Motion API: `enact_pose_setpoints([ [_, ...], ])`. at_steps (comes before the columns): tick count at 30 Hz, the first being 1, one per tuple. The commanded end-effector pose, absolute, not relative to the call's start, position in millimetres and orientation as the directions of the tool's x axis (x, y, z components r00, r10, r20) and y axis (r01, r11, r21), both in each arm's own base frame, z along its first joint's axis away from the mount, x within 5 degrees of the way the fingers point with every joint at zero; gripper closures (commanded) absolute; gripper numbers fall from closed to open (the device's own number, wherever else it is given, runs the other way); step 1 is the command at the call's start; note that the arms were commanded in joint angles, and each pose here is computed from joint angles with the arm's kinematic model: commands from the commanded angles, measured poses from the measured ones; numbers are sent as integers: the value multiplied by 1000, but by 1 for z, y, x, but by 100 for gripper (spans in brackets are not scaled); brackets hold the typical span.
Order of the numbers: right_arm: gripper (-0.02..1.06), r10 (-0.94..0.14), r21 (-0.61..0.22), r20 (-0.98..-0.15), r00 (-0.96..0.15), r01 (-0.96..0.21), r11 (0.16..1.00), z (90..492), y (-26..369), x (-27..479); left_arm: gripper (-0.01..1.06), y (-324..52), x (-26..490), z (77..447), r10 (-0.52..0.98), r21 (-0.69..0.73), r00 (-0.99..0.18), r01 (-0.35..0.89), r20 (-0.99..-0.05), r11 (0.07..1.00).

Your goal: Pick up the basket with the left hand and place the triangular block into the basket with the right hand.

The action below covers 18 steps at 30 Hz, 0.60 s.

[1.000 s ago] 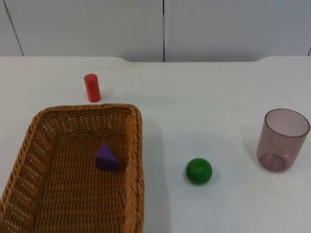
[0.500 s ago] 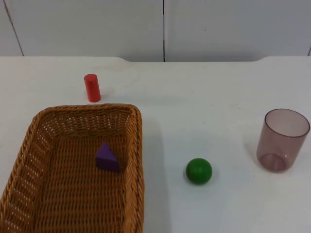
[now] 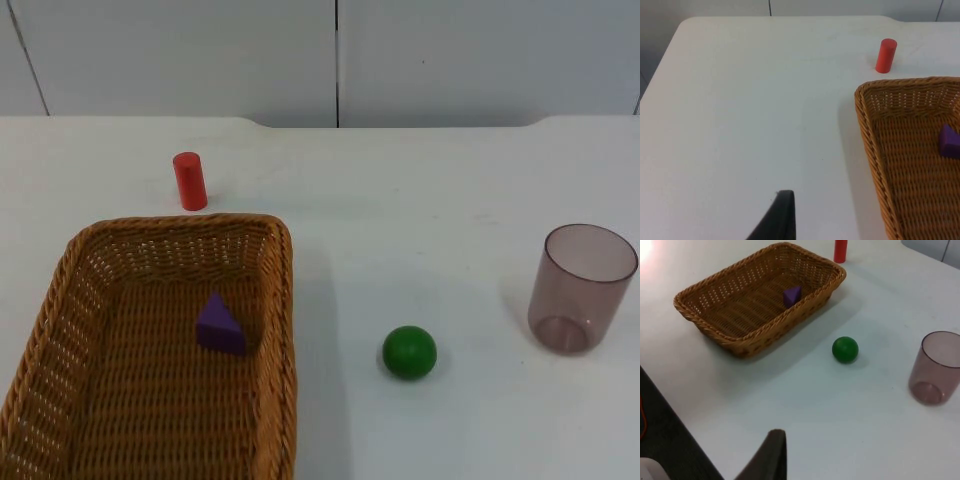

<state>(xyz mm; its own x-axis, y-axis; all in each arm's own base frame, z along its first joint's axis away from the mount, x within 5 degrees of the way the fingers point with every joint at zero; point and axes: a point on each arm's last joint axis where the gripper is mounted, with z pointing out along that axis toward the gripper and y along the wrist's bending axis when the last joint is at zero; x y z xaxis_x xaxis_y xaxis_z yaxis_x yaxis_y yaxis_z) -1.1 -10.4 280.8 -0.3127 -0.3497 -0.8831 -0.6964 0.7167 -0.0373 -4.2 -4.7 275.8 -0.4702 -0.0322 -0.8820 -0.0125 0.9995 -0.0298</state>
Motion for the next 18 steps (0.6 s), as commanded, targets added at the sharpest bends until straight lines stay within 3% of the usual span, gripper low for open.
enact_pose_setpoints([
  [1,-1,-341,-34,-889,-306,-698,715,280,-10,-1,4,-5,-5,274,-43,-44,-473,-8,-880,999],
  [3,-1,-341,-34,-889,-306,-698,715,280,-10,-1,0,-5,-5,274,-43,-44,-473,-8,-880,999],
  [18,-1,-323,-35,-890,-322,-657,753,280,-9,-1,0,-5,-5,274,-43,-44,-473,-8,-880,999],
])
